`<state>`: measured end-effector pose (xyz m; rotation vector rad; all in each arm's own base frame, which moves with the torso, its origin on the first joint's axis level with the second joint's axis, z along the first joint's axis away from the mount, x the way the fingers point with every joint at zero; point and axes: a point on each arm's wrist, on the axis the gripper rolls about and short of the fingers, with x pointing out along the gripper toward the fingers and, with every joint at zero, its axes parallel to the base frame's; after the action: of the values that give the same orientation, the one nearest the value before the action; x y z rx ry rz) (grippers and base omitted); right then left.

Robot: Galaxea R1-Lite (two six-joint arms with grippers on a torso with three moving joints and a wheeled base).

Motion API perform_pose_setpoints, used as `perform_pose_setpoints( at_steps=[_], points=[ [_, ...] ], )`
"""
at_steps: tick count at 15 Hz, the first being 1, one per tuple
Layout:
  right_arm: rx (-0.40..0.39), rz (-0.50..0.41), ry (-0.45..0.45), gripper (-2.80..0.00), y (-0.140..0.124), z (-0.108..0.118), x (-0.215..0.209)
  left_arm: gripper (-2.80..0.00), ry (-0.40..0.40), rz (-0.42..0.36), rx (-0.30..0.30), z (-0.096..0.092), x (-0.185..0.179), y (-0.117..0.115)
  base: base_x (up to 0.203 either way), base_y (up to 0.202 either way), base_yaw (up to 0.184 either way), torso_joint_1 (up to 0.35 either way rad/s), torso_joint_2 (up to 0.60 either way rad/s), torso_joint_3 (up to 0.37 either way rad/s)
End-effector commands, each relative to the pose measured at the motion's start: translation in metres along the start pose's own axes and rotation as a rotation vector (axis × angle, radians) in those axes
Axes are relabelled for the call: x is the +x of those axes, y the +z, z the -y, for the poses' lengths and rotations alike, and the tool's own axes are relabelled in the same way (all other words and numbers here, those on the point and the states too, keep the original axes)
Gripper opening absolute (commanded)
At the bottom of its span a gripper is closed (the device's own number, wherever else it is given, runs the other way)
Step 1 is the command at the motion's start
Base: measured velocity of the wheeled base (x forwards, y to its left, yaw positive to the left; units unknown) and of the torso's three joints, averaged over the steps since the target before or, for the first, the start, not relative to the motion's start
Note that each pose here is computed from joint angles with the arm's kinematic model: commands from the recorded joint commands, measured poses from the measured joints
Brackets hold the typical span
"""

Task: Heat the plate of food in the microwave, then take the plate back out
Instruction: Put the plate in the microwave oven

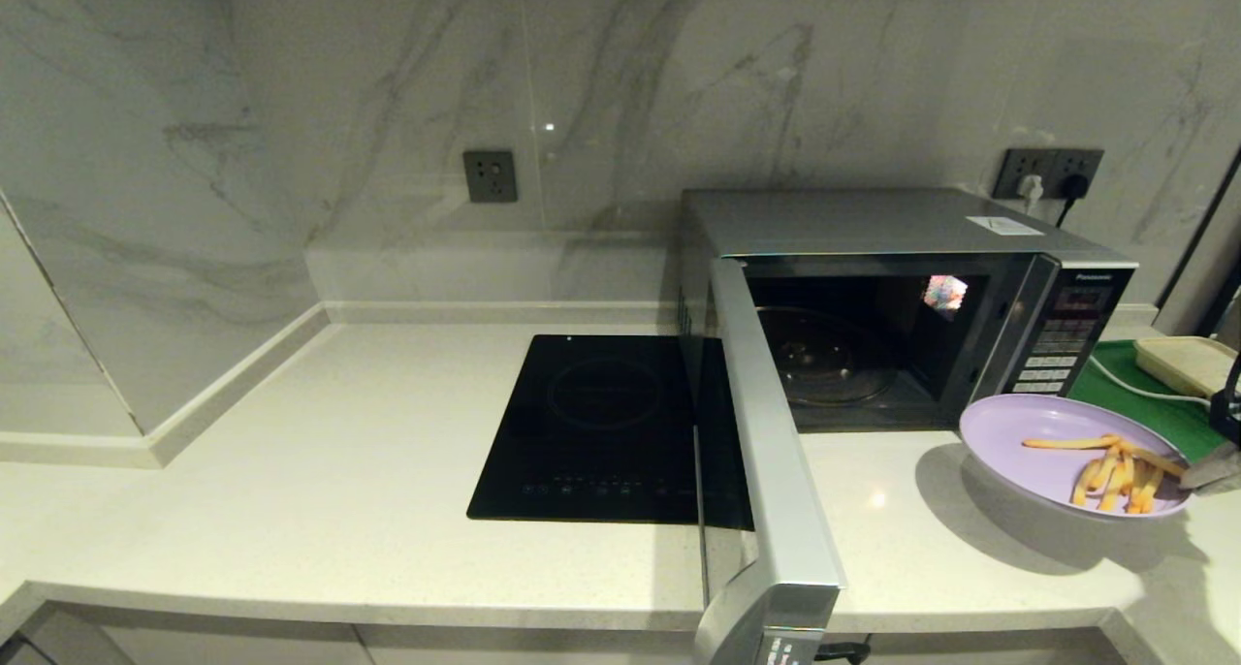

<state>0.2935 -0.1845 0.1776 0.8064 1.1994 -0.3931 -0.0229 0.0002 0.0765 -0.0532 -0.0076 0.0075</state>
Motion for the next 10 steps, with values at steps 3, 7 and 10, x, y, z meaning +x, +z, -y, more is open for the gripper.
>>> perform_pose_setpoints(
  at_steps=[3,7,10],
  points=[
    [-0.071,-0.026,0.017,-2.80,-0.012,-0.030,0.005,-2.80,0.000,0.000,0.000,0.000,0.000,0.000,0.000,0.000,0.000,0.000,0.00,0.000],
    [-0.160,-0.046,0.036,-2.80,-0.026,-0.059,0.009,-2.80,0.000,0.000,0.000,0.000,0.000,0.000,0.000,0.000,0.000,0.000,0.00,0.000],
    [-0.202,-0.058,0.044,-2.80,-0.031,-0.074,0.015,-2.80,0.002,0.000,0.000,0.000,0.000,0.000,0.000,0.000,0.000,0.000,0.00,0.000]
  ],
)
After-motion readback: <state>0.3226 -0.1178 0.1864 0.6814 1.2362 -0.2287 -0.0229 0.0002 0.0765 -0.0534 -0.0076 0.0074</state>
